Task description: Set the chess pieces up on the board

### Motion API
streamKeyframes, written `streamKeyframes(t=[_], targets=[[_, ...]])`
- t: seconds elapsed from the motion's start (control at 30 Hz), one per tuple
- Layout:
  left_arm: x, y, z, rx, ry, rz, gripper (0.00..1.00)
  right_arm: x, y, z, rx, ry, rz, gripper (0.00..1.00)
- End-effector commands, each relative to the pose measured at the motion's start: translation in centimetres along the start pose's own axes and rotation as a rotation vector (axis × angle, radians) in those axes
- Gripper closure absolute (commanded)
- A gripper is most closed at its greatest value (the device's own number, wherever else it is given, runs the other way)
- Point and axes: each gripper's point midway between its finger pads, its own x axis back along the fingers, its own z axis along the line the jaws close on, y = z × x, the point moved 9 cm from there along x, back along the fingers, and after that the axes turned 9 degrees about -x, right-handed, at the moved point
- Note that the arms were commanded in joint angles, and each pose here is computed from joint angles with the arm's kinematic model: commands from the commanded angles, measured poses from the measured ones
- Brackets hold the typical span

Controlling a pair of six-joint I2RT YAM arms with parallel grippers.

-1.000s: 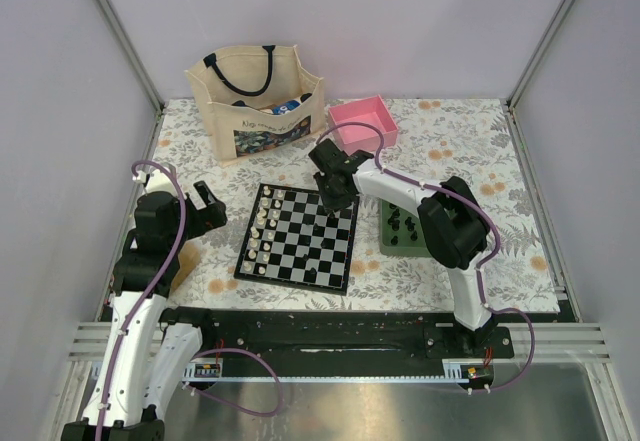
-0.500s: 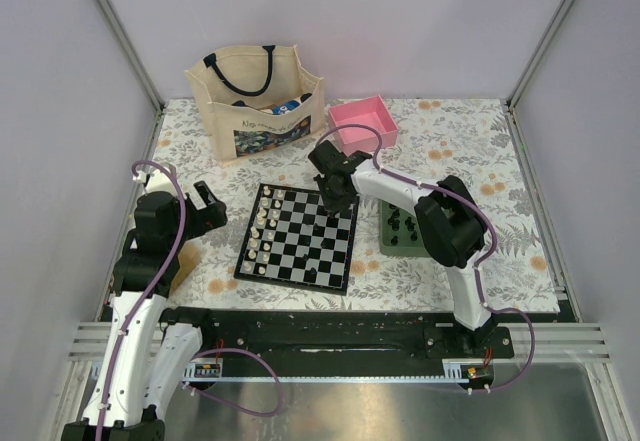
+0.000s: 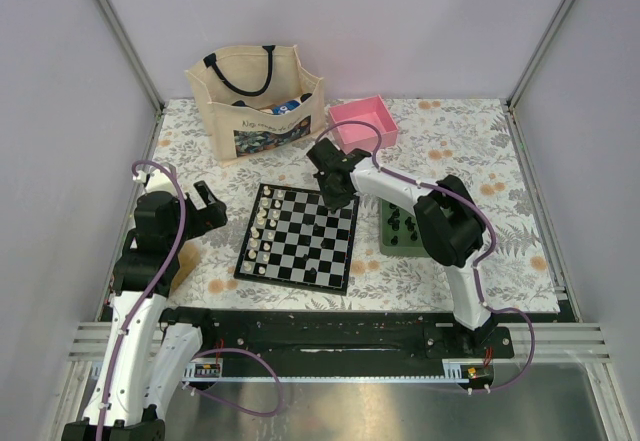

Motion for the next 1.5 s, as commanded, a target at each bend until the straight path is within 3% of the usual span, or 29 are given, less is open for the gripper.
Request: streamKeyframes(t=[0.0, 0.37, 0.63, 0.9, 1.47], targets=[[-0.1, 0.6, -0.2, 0.007, -0.018, -0.030, 0.01, 0.2, 0.8, 0.2, 0.006, -0.015, -0.030, 0.81], [-0.1, 0.6, -0.2, 0.007, -0.018, -0.029, 0.01, 0.6, 0.9, 0.3, 0.006, 0.001, -0.027, 0.66], [-0.1, 0.6, -0.2, 0.009, -0.017, -0.029, 0.01, 6.1, 1.1, 0.2, 0.006, 0.078, -0.093, 0.58], [-0.1, 0.7, -0.2, 0.010, -0.024, -0.032, 0.01, 5.8, -2.4, 1.6, 0.012, 0.179, -0.031, 0.55], [-0.1, 0.6, -0.2, 0.011, -0.023, -0.032, 0.01, 2.8, -2.1, 4.3, 0.050, 0.173, 0.024, 0.55]])
